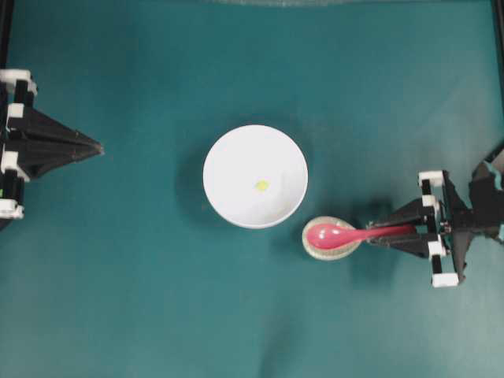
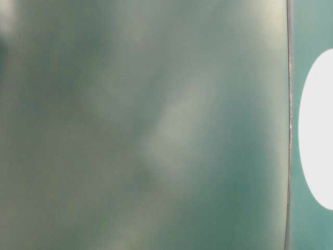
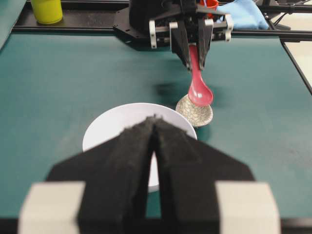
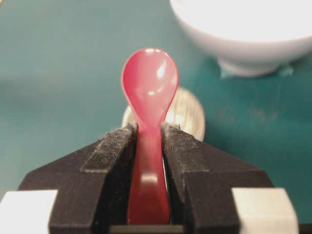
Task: Scoop the yellow hexagonal prism block from the bowl with a spoon using the right arm.
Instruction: 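Lift the pink spoon off the rest and carry it over the bowl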
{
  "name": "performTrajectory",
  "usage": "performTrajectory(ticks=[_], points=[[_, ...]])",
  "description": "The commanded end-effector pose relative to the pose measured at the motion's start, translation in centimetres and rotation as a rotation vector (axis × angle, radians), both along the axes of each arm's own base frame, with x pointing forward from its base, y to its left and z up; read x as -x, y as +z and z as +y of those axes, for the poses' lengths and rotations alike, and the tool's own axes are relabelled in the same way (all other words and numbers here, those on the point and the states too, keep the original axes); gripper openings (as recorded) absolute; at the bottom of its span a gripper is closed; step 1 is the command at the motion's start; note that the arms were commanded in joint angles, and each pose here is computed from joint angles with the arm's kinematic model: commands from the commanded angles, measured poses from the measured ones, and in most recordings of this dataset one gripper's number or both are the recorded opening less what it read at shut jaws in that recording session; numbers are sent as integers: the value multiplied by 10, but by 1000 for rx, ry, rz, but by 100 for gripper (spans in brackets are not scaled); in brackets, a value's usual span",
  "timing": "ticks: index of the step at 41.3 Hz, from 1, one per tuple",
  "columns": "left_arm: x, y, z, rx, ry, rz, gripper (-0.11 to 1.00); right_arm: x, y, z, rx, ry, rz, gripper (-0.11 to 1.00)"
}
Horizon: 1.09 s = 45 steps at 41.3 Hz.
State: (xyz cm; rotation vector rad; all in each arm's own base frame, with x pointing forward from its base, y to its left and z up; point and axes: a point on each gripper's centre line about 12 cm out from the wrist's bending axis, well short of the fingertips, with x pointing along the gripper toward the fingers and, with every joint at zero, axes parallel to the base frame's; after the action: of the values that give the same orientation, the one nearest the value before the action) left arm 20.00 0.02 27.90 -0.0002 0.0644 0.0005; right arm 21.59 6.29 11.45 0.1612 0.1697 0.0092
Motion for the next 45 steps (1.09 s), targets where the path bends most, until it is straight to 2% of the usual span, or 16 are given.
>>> performTrajectory(ticks=[1, 11, 16, 24, 31, 45], points=[[-3, 7, 0, -2, -2, -17, 1, -4, 18, -3, -23, -14, -32, 24], [-2, 9, 0, -18, -3, -23, 1, -15, 56, -20, 66, -21, 18, 24], [-2, 9, 0, -18, -1, -23, 1, -25, 86, -30, 101, -5, 61, 24], [-3, 7, 0, -12, -2, -14, 1, -38, 120, -49, 75, 15, 182, 24], [-3, 6, 0, -20, -1, -14, 1, -51, 129, -66, 34, 0, 284, 24], [-3, 7, 0, -21, -2, -18, 1, -92, 138, -91, -2, -36, 375, 24]])
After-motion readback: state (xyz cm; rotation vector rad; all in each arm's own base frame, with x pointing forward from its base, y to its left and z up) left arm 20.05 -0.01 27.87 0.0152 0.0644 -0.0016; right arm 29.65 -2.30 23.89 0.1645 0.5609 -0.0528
